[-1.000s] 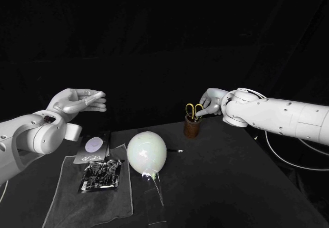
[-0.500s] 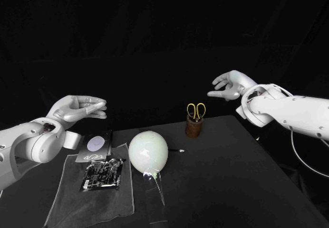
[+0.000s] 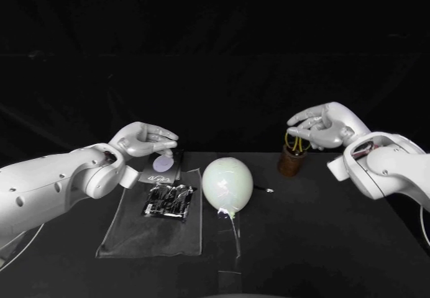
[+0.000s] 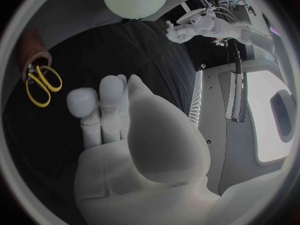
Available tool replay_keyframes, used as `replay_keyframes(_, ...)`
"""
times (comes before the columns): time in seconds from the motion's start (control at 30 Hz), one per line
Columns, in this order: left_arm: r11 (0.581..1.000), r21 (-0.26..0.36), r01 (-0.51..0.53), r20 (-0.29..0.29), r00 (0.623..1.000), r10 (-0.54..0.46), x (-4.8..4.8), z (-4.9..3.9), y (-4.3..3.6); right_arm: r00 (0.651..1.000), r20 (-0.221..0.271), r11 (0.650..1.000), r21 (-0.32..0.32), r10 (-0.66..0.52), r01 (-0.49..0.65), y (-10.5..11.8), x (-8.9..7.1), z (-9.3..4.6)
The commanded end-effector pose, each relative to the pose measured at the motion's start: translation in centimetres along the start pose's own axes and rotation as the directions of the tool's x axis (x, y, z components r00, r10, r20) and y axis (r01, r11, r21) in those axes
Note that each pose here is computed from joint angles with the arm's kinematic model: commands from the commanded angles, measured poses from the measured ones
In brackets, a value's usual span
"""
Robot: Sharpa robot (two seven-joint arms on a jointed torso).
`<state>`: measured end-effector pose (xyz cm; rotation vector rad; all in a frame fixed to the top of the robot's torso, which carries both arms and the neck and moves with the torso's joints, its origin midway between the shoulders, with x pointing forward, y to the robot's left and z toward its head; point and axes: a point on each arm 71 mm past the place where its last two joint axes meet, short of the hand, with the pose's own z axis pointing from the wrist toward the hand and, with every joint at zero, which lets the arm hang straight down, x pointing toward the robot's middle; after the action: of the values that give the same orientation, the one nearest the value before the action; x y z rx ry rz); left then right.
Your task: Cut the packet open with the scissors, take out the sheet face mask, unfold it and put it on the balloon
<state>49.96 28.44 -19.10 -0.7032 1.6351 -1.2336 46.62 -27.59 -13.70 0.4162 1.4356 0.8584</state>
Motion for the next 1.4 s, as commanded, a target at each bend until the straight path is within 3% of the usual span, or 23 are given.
replay_keyframes(0.03, 0.993, -0.001, -0.118, -0.037, 0.992, 0.118, 0.67, -0.52, 0.46, 0.994, -0.106, 0.999, -0.052, -0.005, -0.001, 1.0, 2.3, -0.3)
replay_keyframes(0.23, 0.974, -0.031, -0.224, -0.089, 0.971, 0.22, 1.37, -1.6, 1.97, 0.98, -0.199, 0.997, -0.078, -0.019, 0.004, 1.7, 5.5, -0.5)
replay_keyframes(0.4, 0.948, -0.045, -0.314, -0.129, 0.943, 0.306, 1.87, -2.4, 3.33, 0.972, -0.235, 0.996, -0.084, -0.018, -0.002, 1.7, 7.3, -0.6)
replay_keyframes(0.5, 0.913, -0.026, -0.407, -0.16, 0.903, 0.398, 2.3, -2.88, 4.09, 0.972, -0.235, 0.996, -0.088, -0.018, -0.003, 1.5, 8.0, -0.6)
replay_keyframes(0.6, 0.884, -0.004, -0.467, -0.174, 0.871, 0.459, 2.56, -3.06, 4.35, 0.974, -0.224, 0.996, -0.091, -0.018, -0.002, 1.3, 8.2, -0.6)
replay_keyframes(0.9, 0.731, 0.116, -0.672, -0.183, 0.709, 0.681, 4.29, -3.59, 5.05, 0.984, -0.18, 0.996, -0.094, -0.014, -0.003, 0.9, 7.9, -0.6)
replay_keyframes(1.03, 0.661, 0.141, -0.737, -0.199, 0.633, 0.748, 5.36, -4.02, 6.19, 0.985, -0.172, 0.996, -0.091, -0.011, -0.005, 0.8, 7.8, -0.6)
replay_keyframes(1.23, 0.609, 0.13, -0.783, -0.233, 0.573, 0.786, 5.96, -4.42, 7.79, 0.985, -0.171, 0.996, -0.087, -0.009, -0.006, 0.7, 7.7, -0.7)
replay_keyframes(1.4, 0.587, 0.111, -0.802, -0.256, 0.548, 0.796, 6.02, -4.36, 8.52, 0.985, -0.172, 0.997, -0.082, -0.006, -0.008, 0.6, 7.6, -0.8)
